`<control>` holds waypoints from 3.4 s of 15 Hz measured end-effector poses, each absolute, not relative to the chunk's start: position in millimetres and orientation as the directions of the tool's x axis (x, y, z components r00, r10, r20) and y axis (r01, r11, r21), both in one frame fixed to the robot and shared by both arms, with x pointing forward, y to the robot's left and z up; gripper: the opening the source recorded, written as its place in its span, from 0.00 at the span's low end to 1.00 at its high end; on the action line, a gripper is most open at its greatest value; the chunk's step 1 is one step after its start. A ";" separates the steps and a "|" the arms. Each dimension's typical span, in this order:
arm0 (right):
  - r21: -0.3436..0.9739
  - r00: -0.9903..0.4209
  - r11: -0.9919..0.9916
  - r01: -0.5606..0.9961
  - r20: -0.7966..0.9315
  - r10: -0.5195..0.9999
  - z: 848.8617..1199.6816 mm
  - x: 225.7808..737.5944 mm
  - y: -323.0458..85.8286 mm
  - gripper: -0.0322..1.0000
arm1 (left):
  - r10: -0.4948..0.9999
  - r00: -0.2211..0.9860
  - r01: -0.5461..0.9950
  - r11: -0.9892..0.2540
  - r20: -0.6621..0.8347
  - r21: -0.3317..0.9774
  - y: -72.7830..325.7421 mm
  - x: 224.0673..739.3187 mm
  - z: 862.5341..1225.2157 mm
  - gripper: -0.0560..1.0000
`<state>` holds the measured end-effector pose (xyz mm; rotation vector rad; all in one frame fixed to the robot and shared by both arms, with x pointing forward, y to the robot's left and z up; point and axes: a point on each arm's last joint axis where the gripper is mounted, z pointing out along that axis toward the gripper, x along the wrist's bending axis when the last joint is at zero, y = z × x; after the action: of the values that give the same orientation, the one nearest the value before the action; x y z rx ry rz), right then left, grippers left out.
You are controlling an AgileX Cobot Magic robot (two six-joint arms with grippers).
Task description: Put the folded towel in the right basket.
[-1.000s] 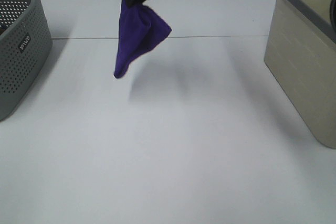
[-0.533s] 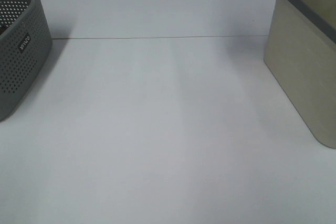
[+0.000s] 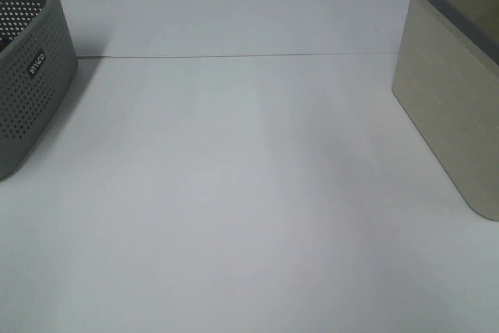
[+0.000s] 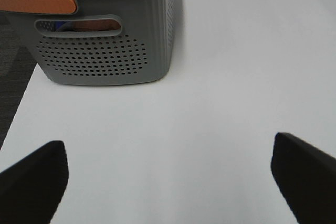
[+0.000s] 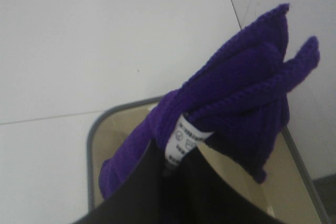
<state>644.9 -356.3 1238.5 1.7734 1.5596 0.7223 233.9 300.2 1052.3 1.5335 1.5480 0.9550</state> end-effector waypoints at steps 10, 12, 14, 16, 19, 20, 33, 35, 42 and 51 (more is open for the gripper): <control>0.639 0.178 -0.116 0.760 -0.033 0.983 1185.0 653.9 -377.1 0.85 | 1.000 -0.007 0.445 0.006 -0.004 0.895 300.2 233.9 1052.3 0.99; 0.639 0.175 -0.119 0.760 -0.026 0.984 1185.0 654.0 -376.5 0.96 | 1.000 -0.007 0.445 0.006 -0.004 0.895 300.2 233.9 1052.3 0.99; 0.640 0.163 -0.130 0.758 0.007 0.987 1185.1 654.6 -373.1 0.98 | 1.000 -0.007 0.445 0.006 -0.004 0.895 300.2 233.9 1052.3 0.99; 0.641 0.052 -0.075 0.764 0.055 0.997 1185.4 659.4 -335.2 0.98 | 1.000 -0.007 0.445 0.006 -0.004 0.895 300.2 233.9 1052.3 0.99; 0.641 -0.102 0.048 0.766 0.046 0.994 1185.4 660.0 -270.5 0.98 | 1.000 -0.007 0.445 0.006 -0.004 0.895 300.2 233.9 1052.3 0.99; 0.641 -0.162 0.102 0.760 0.034 0.986 1185.3 657.3 -244.3 0.98 | 1.000 -0.007 0.445 0.006 -0.004 0.895 300.2 233.9 1052.3 0.99; 0.638 -0.228 0.162 0.753 0.023 0.973 1207.0 439.5 -245.6 0.98 | 1.000 -0.007 0.445 0.006 -0.004 0.895 300.2 233.9 1052.3 0.99; 0.649 -0.208 0.142 0.747 0.025 0.978 1190.0 392.8 -259.0 0.98 | 1.000 -0.007 0.445 0.006 -0.004 0.895 300.2 233.9 1052.3 0.99; 0.769 -0.208 0.104 0.630 0.038 0.977 1090.3 254.4 -295.6 0.98 | 1.000 -0.007 0.445 0.006 -0.004 0.895 300.2 233.9 1052.3 0.99; 0.872 -0.216 0.067 0.485 0.045 0.975 1056.4 226.9 -303.0 0.98 | 1.000 -0.007 0.445 0.006 -0.004 0.895 300.2 233.9 1052.3 0.99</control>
<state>226.9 -303.0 1056.4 1.4560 1.7650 1.0786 233.9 300.2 1052.3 1.5335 1.5480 0.9550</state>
